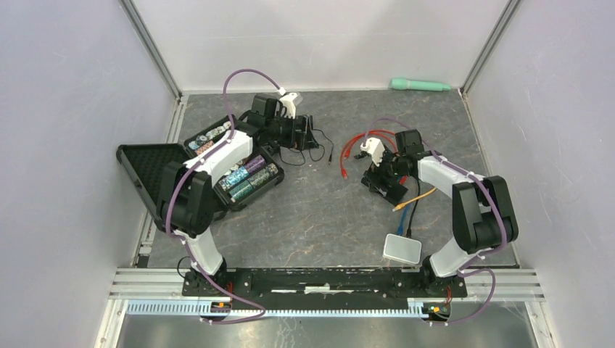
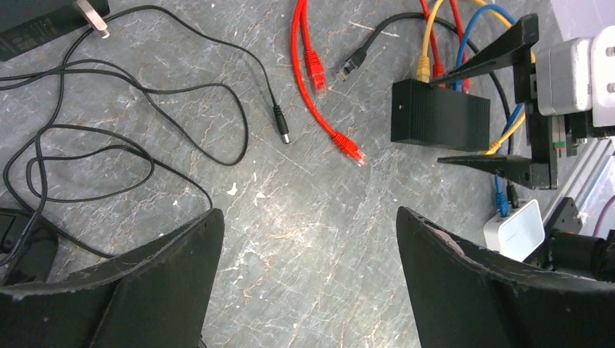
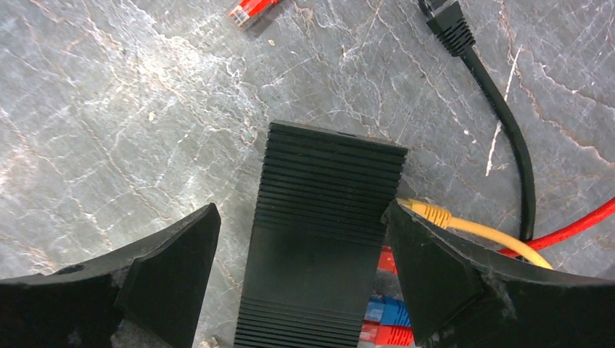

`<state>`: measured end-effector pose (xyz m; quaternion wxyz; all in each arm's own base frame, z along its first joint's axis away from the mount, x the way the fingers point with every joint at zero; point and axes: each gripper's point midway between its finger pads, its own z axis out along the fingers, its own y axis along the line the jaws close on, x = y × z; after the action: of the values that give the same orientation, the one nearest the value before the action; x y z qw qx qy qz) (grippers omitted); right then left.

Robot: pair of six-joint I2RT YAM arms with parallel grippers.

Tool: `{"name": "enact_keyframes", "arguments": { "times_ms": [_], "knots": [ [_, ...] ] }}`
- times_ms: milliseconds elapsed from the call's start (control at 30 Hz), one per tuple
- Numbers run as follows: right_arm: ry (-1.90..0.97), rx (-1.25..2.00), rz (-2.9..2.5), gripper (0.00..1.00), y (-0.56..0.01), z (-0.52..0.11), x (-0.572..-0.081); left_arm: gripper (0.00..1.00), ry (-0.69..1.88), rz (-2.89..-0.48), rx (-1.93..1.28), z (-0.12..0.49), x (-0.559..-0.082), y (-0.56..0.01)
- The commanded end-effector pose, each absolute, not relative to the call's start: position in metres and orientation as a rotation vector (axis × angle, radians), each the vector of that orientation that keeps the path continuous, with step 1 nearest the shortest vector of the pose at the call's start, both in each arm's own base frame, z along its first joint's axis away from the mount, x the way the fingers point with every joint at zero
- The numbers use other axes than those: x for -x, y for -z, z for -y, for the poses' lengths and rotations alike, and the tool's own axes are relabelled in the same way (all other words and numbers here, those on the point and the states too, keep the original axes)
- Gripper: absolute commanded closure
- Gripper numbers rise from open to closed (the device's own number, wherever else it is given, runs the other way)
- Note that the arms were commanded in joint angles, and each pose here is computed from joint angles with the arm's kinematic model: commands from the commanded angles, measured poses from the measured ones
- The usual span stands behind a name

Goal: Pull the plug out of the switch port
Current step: Move the connector to the center of the board.

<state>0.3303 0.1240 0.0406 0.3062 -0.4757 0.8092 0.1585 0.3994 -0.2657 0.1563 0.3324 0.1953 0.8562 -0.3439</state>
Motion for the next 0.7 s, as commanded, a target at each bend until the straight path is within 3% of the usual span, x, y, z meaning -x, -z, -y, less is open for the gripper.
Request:
{"name": "enact_keyframes", "arguments": {
  "times_ms": [0,267,500,667],
  "knots": [
    [-0.411,1.341,-2.172,0.1,-0.029,-0.126,-0.326,0.06,0.818,-2.177,-0.582,0.258,-0.402,-0.164],
    [-0.254,1.373,-2.166,0.02,-0.027,-0.113,-0.334,0.06,0.783,-2.173,-0.592,0.254,-0.402,-0.161],
    [-0.257,1.431,-2.177,0.02,-0.015,-0.112,-0.322,0.06,0.771,-2.18,-0.588,0.253,-0.406,-0.155],
    [-0.321,1.502,-2.122,0.18,-0.016,-0.127,-0.314,0.06,0.762,-2.182,-0.594,0.252,-0.406,-0.153]
  ]
}}
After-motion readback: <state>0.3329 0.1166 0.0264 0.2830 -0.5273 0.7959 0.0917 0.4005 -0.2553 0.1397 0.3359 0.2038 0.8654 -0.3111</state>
